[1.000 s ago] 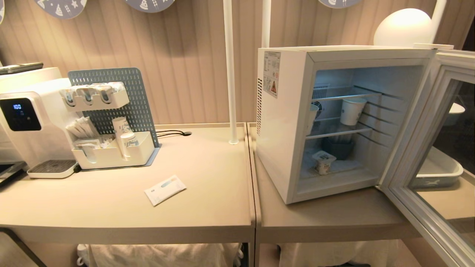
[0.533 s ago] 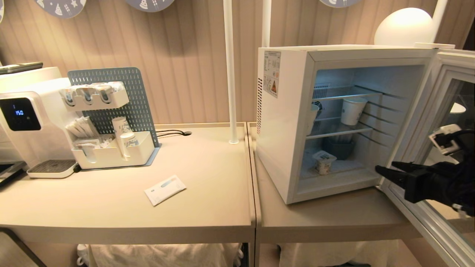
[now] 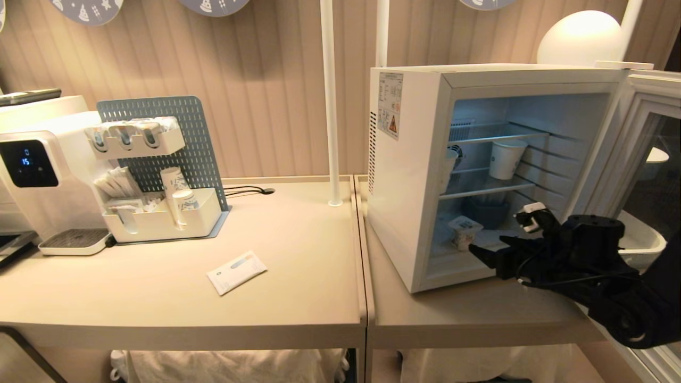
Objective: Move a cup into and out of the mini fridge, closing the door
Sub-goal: Take the yoghurt out of the freezer
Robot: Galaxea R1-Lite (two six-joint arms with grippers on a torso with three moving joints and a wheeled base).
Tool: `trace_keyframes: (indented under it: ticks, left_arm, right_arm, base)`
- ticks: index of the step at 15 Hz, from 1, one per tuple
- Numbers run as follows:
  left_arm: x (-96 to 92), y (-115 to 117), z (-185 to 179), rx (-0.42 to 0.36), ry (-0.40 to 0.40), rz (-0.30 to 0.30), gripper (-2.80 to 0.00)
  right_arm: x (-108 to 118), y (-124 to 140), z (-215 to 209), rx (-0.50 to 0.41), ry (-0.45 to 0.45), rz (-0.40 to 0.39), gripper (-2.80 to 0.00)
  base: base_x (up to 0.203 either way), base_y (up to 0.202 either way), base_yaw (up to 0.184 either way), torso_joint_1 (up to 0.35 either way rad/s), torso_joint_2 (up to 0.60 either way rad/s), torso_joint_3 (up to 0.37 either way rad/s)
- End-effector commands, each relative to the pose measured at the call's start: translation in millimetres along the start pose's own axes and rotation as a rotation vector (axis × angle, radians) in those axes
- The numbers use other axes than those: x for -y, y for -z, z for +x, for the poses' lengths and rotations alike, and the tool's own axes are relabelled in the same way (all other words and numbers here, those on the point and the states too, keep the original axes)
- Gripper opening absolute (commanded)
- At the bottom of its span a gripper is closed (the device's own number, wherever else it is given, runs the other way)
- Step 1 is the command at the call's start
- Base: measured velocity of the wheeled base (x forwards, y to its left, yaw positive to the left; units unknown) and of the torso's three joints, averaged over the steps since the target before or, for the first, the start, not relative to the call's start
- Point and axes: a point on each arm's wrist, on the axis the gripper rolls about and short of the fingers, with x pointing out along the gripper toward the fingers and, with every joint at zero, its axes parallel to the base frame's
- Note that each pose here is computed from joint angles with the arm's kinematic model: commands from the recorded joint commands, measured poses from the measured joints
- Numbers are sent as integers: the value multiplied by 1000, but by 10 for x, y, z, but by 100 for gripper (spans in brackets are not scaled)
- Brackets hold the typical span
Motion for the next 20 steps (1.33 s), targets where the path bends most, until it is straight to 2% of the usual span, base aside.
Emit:
trace_keyframes:
  ticks: [1,4,8,14,20]
  left_arm:
    - [0,0,0,0,-1,0,-280]
    - [0,0,0,0,-1,-3,-280]
    - [0,0,0,0,-1,-3,-280]
    - [0,3,1,0,0,-3,-280]
    - [0,1,1,1,0,-3,-280]
  right_arm:
    - [35,226,328,-46,18,8,0]
    - [87,227,599,-21,112,17,0]
    - [99,256,809,-9,185,34,0]
    - [129,219,1002,-14,192,33,0]
    - [64,146,1172,-25,168,28,0]
  base:
    - [0,0,0,0,0,0]
    - [0,0,0,0,0,0]
    - [0,0,0,0,0,0]
    - [0,0,0,0,0,0]
    - [0,0,0,0,0,0]
